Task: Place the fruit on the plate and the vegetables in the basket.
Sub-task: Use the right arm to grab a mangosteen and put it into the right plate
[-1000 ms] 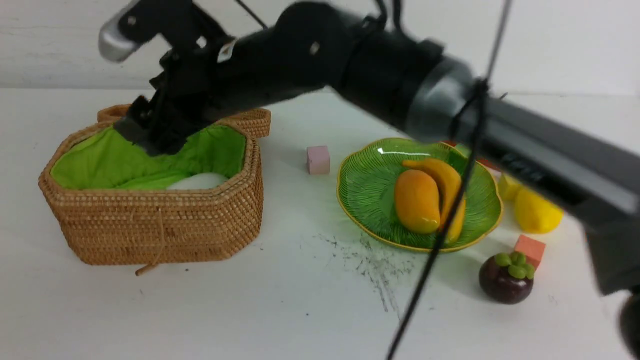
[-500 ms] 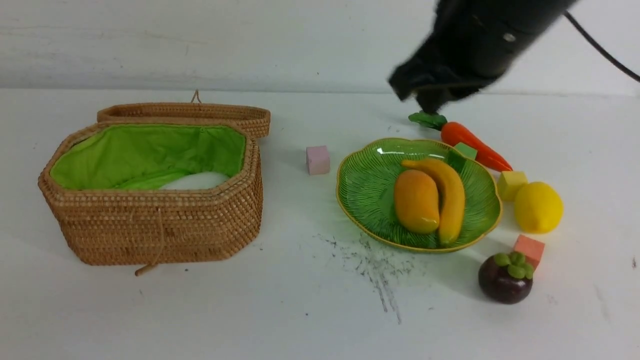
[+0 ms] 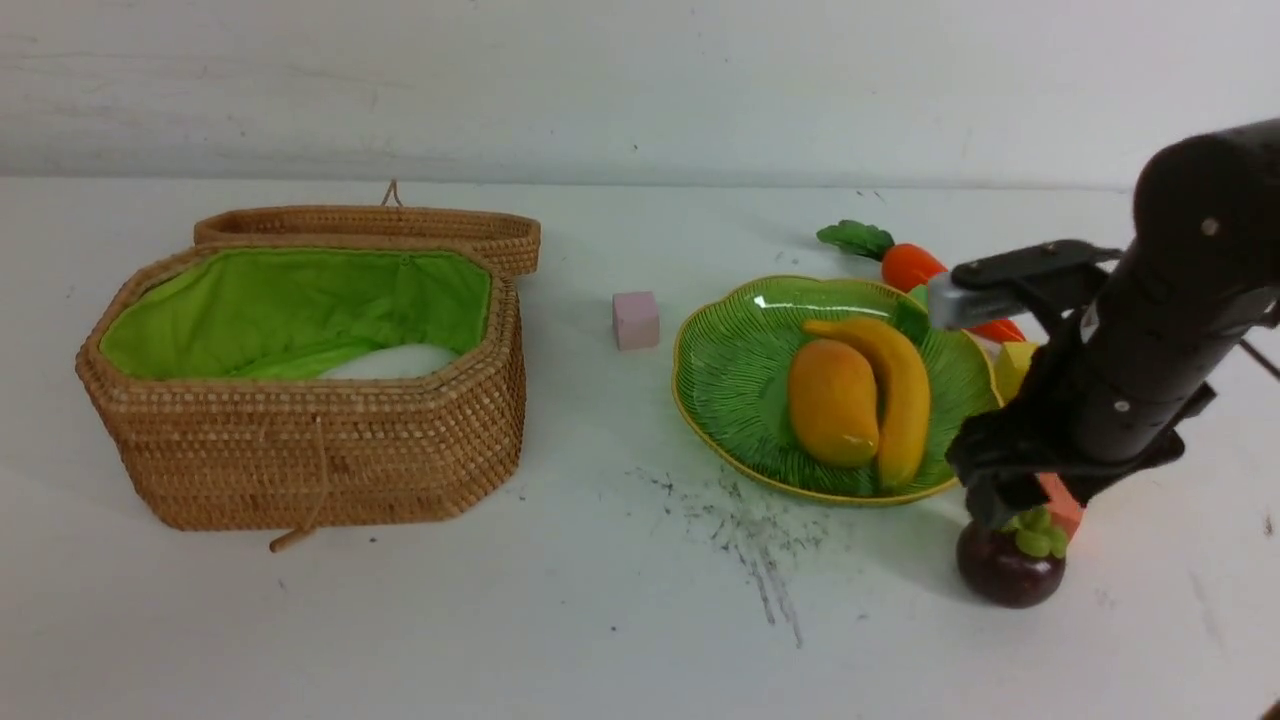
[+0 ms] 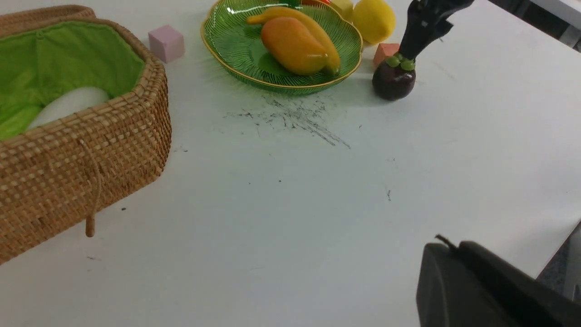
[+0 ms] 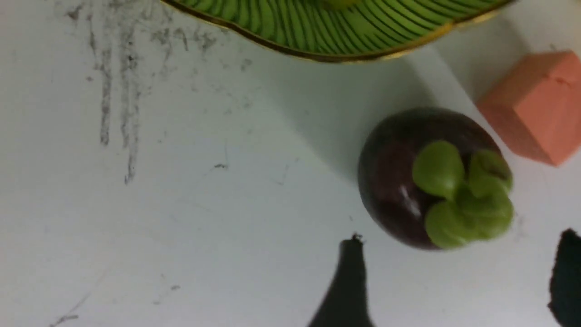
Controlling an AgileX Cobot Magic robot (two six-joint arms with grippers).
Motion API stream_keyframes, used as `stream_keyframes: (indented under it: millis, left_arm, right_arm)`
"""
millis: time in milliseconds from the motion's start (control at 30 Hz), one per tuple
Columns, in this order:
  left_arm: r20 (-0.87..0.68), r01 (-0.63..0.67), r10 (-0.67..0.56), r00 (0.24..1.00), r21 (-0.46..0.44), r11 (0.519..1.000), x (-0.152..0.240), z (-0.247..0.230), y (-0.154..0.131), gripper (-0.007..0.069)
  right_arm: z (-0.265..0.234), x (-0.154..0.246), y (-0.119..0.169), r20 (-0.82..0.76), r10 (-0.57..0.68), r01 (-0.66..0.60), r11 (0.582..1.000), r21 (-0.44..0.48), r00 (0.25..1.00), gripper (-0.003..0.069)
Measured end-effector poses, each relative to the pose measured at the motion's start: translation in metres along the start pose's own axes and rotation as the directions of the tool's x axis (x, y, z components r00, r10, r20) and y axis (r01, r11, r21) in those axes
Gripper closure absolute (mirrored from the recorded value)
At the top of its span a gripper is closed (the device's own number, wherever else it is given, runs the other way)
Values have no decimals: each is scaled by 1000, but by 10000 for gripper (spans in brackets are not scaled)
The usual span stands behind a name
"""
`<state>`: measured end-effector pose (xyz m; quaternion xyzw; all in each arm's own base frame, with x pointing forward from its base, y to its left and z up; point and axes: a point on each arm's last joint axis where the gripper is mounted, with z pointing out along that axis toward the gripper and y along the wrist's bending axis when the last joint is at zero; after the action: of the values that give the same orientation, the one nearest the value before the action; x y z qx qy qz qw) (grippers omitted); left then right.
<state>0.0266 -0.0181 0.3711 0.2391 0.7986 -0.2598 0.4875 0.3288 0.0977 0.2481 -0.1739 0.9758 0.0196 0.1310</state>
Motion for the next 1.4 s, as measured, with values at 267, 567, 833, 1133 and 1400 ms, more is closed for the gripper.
stream_keyframes:
  millis: [267,567,833,1133,1400]
  left_arm:
    - [-8,1,-1,1000,-1,1000,1,0,0,606]
    - [-16,1,-1,1000,-4,1000,1,0,0,605]
    - [-23,1,-1,1000,-6,1000,2,0,1,603]
    - [-30,1,-1,1000,-8,1000,3,0,1,603]
    - [-30,1,-1,1000,-8,1000,3,0,1,602]
  right_arm:
    - [37,-4,-1,-67,-56,55,998,-9,996,18]
    - [49,-3,4,-99,-42,38,999,-39,994,72]
    - [69,-4,9,-131,1,-8,998,-55,991,43]
    - [76,-4,9,-139,8,-16,998,-53,990,67]
    - [67,-1,14,-201,60,-81,992,-99,978,67]
